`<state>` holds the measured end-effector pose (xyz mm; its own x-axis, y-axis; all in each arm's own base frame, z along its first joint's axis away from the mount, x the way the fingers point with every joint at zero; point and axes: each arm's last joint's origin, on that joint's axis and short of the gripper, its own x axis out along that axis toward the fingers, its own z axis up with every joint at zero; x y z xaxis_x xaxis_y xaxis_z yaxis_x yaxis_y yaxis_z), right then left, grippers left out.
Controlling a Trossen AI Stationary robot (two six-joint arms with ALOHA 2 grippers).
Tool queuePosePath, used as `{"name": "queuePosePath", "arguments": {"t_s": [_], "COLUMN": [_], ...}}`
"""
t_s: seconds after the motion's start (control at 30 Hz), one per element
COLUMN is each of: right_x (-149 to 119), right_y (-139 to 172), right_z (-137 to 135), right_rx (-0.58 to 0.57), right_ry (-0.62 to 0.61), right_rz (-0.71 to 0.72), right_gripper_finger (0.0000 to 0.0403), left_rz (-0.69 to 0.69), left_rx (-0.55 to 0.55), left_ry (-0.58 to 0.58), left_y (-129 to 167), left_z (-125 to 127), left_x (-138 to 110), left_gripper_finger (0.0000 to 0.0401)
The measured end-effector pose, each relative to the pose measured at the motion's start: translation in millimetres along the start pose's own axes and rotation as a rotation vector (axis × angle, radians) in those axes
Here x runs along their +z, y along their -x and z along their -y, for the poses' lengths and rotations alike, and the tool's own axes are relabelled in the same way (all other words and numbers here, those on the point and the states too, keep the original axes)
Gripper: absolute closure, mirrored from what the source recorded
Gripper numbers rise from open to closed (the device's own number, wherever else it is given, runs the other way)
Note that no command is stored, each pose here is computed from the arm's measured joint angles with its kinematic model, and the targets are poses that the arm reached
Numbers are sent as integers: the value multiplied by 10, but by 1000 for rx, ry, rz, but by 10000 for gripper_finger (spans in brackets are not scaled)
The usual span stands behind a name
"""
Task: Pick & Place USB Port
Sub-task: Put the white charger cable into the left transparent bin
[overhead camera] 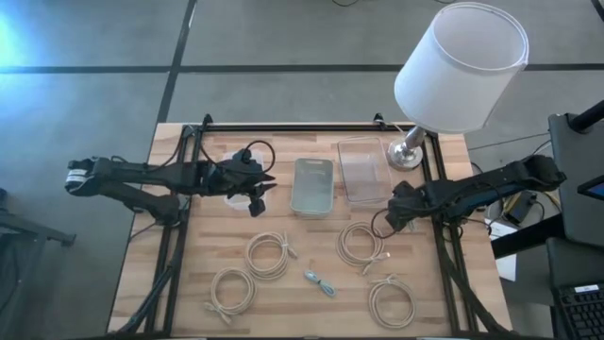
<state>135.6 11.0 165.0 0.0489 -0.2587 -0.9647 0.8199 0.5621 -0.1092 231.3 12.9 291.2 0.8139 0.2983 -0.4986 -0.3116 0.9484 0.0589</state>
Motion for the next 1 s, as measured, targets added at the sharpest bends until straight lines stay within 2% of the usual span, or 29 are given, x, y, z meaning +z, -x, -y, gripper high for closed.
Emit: {"name": "queuePosePath", "arguments": {"t_s": [0.4,0.57,0.73,1.0], "right_x": [17,15,13,14], "right_y": [-306,-359,-381,-333], "right_z": [-43,-67,-78,-67], "right_rx": [-186,-224,-234,-189], "right_ry": [-52,-44,-35,29], "right_rz": [-45,-53,-65,-75], "right_gripper_finger": [252,262,298,386], "left_rz": [1,1,2,1], "left_rx": [0,0,0,0], "left_ry": [0,0,0,-1], "left_y": [0,0,0,0], "left_z": [0,0,0,0], "left_x": [1,1,2,1], "left_gripper_finger": [320,320,320,321]}}
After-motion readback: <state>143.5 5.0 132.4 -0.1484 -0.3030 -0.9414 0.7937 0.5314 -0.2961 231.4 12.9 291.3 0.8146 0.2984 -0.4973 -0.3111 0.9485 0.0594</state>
